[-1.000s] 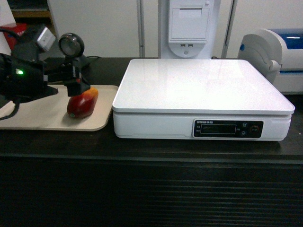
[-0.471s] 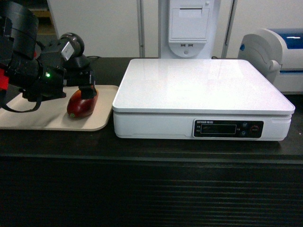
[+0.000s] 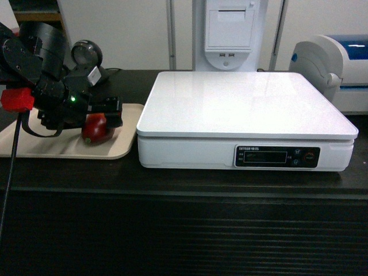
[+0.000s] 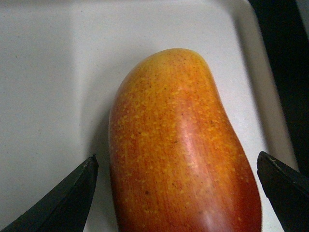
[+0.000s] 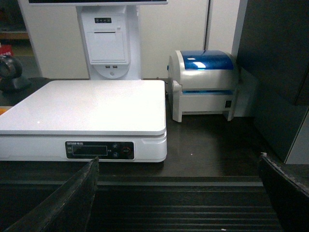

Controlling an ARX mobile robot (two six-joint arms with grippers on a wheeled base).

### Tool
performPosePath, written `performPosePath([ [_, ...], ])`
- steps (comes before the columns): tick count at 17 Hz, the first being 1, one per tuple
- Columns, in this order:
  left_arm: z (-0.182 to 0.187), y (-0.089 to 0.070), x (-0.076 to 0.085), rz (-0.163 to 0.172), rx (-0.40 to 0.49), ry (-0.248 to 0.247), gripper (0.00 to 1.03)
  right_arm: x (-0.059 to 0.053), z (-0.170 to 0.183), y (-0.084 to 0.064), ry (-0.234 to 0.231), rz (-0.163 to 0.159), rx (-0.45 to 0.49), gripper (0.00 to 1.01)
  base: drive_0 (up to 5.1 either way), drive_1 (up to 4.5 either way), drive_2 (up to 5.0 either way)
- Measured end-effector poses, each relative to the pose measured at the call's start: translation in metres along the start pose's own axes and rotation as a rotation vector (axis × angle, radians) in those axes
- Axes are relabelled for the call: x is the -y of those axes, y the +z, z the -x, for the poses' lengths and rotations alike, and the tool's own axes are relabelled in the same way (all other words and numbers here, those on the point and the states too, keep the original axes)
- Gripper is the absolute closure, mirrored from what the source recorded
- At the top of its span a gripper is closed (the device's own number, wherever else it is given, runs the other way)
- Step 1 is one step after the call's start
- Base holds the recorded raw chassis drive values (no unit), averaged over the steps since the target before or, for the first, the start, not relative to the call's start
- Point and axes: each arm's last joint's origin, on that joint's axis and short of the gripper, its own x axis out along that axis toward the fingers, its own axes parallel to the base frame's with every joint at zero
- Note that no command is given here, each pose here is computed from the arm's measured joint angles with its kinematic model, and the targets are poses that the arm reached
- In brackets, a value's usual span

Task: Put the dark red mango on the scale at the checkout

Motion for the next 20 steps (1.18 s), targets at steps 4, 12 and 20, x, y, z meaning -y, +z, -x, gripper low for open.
performPosePath([
  [4,-0.009,0.001,-0.003,-0.058,-0.019,0.042,0.18,0.0,0.0,0.0,0.0,0.0,0.0,0.03,0.0,0.0,0.0],
  [12,0.007,-0.01,0.01,-0.132,0.043,0.056,0.42,0.0,0.0,0.0,0.0,0.0,0.0,0.03,0.0,0.0,0.0],
  [20,0.118,0.036,0.127,-0.257,0.301,-0.112,0.42,0.0,0.0,0.0,0.0,0.0,0.0,0.03,0.0,0.0,0.0],
])
